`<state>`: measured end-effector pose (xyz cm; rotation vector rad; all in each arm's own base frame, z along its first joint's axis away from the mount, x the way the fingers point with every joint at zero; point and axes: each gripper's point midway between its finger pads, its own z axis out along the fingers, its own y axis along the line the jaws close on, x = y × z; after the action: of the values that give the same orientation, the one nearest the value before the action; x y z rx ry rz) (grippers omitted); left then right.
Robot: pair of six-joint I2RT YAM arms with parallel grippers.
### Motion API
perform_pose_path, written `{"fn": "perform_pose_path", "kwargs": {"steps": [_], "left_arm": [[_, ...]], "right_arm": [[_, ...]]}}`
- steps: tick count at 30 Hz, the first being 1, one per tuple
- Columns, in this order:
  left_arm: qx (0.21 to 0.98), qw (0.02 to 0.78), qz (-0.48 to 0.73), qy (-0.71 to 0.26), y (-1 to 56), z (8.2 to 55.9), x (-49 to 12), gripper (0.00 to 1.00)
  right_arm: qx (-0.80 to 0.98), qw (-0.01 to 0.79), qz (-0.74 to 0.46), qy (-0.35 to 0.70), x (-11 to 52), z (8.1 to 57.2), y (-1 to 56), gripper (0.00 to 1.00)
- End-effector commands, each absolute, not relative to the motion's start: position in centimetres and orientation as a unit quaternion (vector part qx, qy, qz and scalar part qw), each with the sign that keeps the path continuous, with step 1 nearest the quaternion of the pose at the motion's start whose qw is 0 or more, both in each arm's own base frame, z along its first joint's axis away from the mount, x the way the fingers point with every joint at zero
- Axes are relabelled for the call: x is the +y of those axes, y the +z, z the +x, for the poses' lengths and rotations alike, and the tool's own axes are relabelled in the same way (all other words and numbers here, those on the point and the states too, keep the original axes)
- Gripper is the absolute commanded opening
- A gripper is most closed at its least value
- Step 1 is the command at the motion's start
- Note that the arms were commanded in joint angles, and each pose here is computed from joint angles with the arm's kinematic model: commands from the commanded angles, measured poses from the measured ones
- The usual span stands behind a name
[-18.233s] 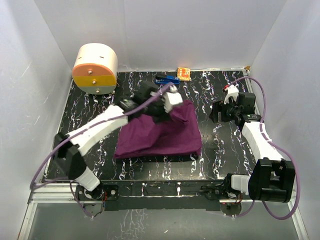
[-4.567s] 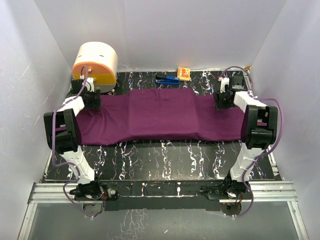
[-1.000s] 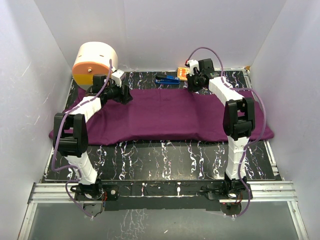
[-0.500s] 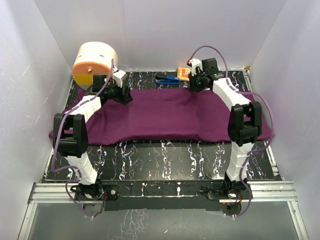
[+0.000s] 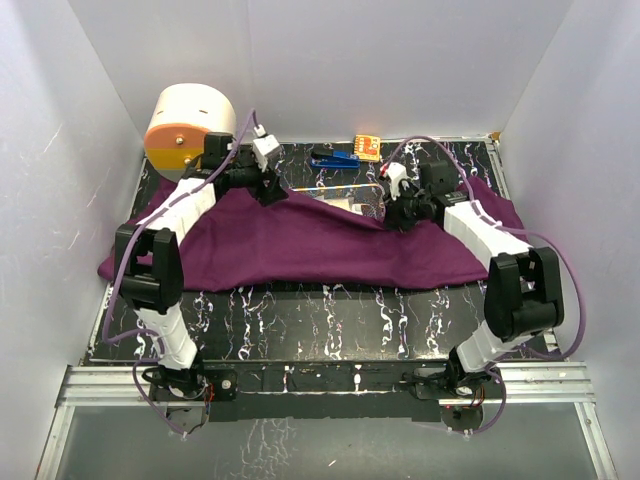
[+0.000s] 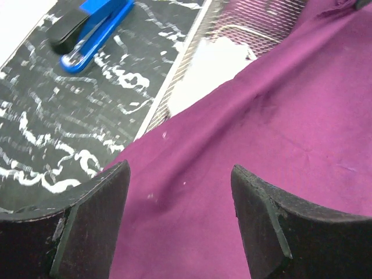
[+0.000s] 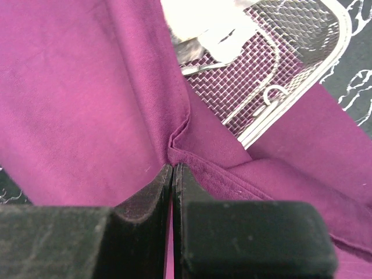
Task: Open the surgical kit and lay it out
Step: Open the surgical kit at the center of the board.
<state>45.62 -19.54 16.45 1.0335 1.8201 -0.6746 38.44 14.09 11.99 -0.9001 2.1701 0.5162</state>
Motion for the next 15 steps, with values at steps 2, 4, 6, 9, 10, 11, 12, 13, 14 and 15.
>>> {"fn": "perform_pose_path", "kwargs": {"steps": [2,4,6,9,10,11,12,13,14,15], "left_arm": [[0.640,0.425,0.544,-0.336,17.5,41.8,-23.8,0.70],[0.624,0.402,0.573,-0.347,16.9,40.6,-24.9,0.71],[0.615,0.376,0.594,-0.357,16.2,39.5,-26.0,0.73],[0.604,0.337,0.623,-0.365,14.9,38.1,-27.5,0.74],[0.601,0.326,0.631,-0.366,14.5,37.8,-28.0,0.74],[0.598,0.319,0.638,-0.365,14.3,37.7,-28.4,0.74],[0.596,0.314,0.643,-0.365,14.1,37.6,-28.8,0.74],[0.593,0.310,0.646,-0.366,13.9,37.5,-29.1,0.74],[0.590,0.308,0.651,-0.366,13.7,37.4,-29.4,0.75],[0.586,0.306,0.656,-0.364,13.6,37.4,-29.6,0.75]], "right_arm": [[0.791,0.419,-0.384,0.225,15.3,36.8,14.9,0.00],[0.790,0.418,-0.383,0.234,15.4,35.8,14.5,0.00],[0.784,0.421,-0.385,0.246,15.7,35.0,14.8,0.00],[0.779,0.419,-0.384,0.265,16.1,33.9,15.3,0.00],[0.777,0.419,-0.383,0.271,16.2,33.6,15.5,0.00],[0.775,0.422,-0.383,0.275,16.2,33.4,15.9,0.00],[0.772,0.424,-0.383,0.279,16.4,33.2,16.3,0.00],[0.770,0.426,-0.381,0.284,16.5,32.9,16.8,0.00],[0.766,0.429,-0.382,0.289,16.7,32.7,17.3,0.00],[0.763,0.431,-0.382,0.293,16.8,32.5,17.7,0.00]]}}
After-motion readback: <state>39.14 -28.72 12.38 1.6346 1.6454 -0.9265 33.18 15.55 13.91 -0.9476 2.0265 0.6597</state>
